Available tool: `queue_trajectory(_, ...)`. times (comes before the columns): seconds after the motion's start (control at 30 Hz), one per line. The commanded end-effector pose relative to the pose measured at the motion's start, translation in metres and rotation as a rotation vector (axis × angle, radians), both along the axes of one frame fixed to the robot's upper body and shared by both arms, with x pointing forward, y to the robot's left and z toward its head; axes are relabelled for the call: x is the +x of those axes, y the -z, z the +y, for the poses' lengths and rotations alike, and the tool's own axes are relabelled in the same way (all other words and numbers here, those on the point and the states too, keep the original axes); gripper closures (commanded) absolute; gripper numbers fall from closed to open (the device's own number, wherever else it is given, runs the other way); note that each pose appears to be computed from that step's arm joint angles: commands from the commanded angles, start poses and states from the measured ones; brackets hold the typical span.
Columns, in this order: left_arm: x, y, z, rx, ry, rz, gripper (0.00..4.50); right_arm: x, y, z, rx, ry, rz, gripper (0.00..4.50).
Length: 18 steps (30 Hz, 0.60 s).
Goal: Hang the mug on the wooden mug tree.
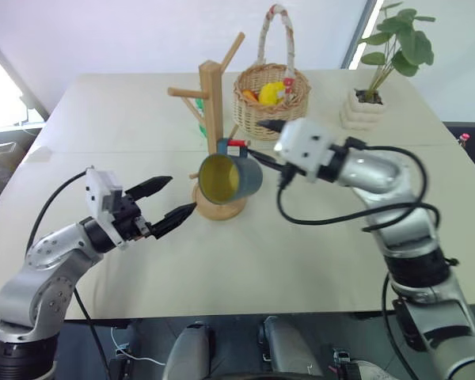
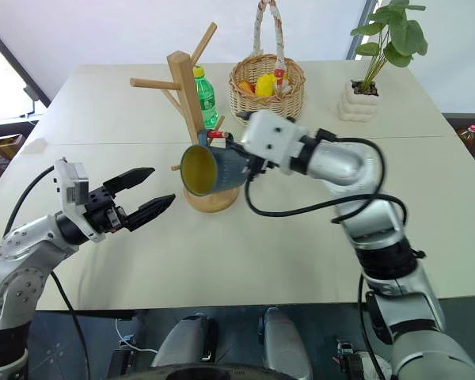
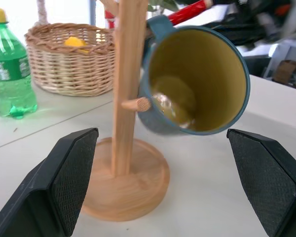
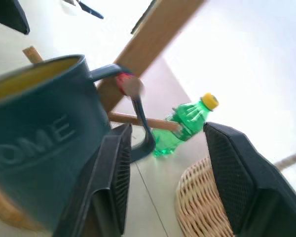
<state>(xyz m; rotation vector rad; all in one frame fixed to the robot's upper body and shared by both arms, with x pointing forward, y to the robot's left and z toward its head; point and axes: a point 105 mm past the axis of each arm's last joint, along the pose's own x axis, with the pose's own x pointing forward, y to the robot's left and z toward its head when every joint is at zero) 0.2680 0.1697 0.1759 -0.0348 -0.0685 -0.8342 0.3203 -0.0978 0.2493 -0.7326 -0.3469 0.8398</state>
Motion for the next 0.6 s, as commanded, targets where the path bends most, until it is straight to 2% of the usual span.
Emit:
queue_trajectory(0.03,0.006,0.007,0.024,-0.017,-0.122,0.014,0.0,-0.003,0.0,-0.043,0.195,0.07,0.096,2.15)
queue_trajectory(0.17,0.02,0.038,0.063,0.008,-0.377,0.065,0.0,0.008,0.058,-0.101,0.381,0.284,0.251,2.15)
queue_trajectory(0.33,0.024,0.063,0.092,0.03,-0.571,0.082,0.0,0.016,0.098,-0.132,0.522,0.45,0.284,2.15)
queue_trajectory(0.47,0.021,0.077,0.102,0.028,-0.645,0.09,0.0,0.019,0.117,-0.136,0.537,0.484,0.297,2.15)
queue_trajectory(0.6,0.019,0.079,0.106,0.024,-0.674,0.087,0.0,0.021,0.121,-0.135,0.549,0.48,0.297,2.15)
